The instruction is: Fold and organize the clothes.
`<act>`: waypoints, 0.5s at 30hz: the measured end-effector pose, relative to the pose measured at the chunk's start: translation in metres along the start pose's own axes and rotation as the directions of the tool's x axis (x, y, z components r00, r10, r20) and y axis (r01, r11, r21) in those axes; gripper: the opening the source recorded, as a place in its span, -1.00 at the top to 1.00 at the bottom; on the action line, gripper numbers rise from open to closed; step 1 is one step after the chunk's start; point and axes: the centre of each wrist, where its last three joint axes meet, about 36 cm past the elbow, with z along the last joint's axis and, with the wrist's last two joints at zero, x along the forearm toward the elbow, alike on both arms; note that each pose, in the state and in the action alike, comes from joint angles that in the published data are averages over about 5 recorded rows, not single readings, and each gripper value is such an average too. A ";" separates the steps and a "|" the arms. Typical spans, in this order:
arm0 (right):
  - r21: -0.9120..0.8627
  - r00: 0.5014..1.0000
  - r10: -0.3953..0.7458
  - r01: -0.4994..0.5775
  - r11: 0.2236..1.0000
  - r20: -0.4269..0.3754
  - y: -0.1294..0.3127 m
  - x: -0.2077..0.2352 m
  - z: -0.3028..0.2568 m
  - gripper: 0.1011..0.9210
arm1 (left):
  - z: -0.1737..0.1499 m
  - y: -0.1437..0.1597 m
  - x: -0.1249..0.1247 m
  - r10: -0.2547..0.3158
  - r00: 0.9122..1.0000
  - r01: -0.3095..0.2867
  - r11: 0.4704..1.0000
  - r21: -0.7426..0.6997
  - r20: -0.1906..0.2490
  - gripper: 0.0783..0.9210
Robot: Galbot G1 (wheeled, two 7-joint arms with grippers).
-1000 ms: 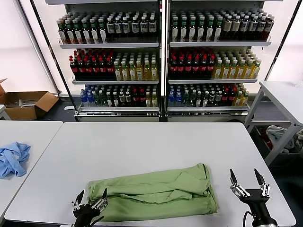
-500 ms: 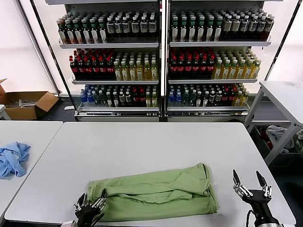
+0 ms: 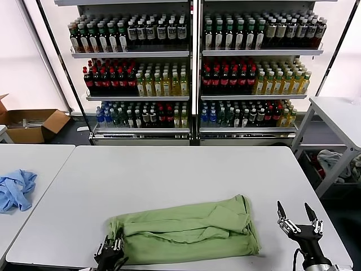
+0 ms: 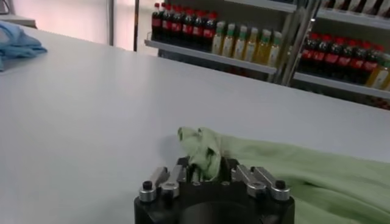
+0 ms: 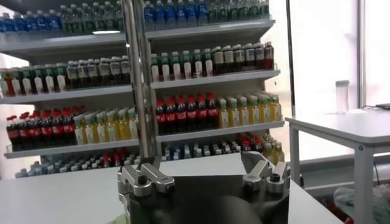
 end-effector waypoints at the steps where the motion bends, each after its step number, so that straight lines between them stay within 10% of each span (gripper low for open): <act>1: -0.001 1.000 0.000 0.000 1.000 0.000 0.000 0.000 0.000 -0.76 | 0.000 -0.002 0.000 0.004 1.000 -0.004 1.000 0.001 0.001 0.41; 15: -0.001 1.000 -0.009 0.009 1.000 0.013 0.006 -0.002 -0.001 -0.76 | -0.035 -0.009 -0.010 0.024 0.996 -0.021 0.999 -0.037 0.090 0.91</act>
